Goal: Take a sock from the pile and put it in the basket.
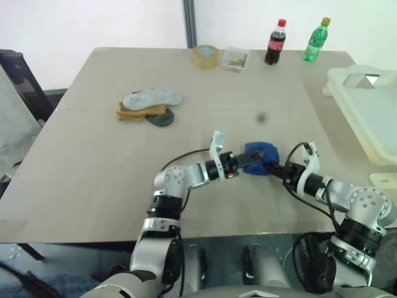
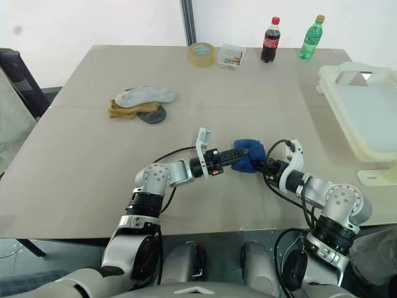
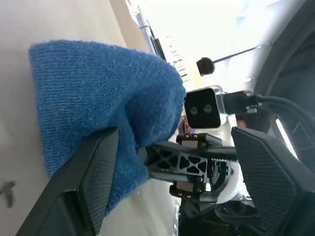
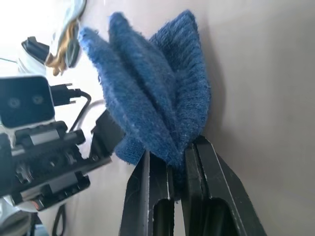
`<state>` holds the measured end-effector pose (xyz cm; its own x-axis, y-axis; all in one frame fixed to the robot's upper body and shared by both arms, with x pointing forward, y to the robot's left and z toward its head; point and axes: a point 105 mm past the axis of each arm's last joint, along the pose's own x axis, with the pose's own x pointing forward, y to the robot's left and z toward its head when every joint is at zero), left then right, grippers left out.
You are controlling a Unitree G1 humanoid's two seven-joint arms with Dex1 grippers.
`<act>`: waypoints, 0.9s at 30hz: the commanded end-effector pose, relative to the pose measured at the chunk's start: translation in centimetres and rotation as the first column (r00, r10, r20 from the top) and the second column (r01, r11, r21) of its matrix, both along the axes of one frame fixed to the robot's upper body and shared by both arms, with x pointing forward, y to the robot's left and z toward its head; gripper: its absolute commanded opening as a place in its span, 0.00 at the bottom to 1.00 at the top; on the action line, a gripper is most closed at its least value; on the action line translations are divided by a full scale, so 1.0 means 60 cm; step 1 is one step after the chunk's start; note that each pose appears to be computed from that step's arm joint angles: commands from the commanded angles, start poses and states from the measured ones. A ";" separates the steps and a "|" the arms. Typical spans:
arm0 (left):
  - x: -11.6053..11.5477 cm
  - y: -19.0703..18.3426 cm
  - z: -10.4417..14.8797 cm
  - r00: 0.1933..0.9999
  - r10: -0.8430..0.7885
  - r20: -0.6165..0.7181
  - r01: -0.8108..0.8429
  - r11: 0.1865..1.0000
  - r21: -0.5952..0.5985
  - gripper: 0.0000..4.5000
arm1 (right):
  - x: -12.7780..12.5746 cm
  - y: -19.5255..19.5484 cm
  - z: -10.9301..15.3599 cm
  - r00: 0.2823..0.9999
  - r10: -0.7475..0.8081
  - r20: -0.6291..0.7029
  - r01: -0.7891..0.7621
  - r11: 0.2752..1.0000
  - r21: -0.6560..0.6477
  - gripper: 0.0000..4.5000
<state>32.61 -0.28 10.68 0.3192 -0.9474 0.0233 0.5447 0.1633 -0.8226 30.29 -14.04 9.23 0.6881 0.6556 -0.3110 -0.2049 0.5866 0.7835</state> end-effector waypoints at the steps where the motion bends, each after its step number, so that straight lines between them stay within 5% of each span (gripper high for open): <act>1: 0.007 0.009 0.008 0.989 0.040 0.143 -0.052 0.995 0.087 0.86 | 0.004 -0.008 0.006 1.000 -0.026 0.010 0.026 1.000 0.006 0.01; 5: 0.015 0.034 0.032 0.887 0.051 0.459 -0.172 0.959 0.224 0.86 | 0.013 -0.038 0.022 0.993 -0.101 0.061 0.103 0.994 -0.041 0.01; 9: 0.013 0.034 0.058 0.651 -0.023 0.759 -0.283 0.920 0.270 0.86 | 0.023 -0.061 0.031 0.984 -0.156 0.088 0.164 0.982 -0.099 0.01; 16: 0.000 0.016 0.055 0.382 -0.108 0.918 -0.313 0.920 0.238 0.86 | 0.033 -0.066 0.069 0.971 -0.209 0.113 0.208 0.978 0.025 0.01; 27: 0.015 -0.020 0.096 0.343 0.023 0.939 -0.320 0.943 0.094 0.86 | 0.048 -0.090 0.146 0.914 -0.349 0.204 0.327 0.935 0.136 0.01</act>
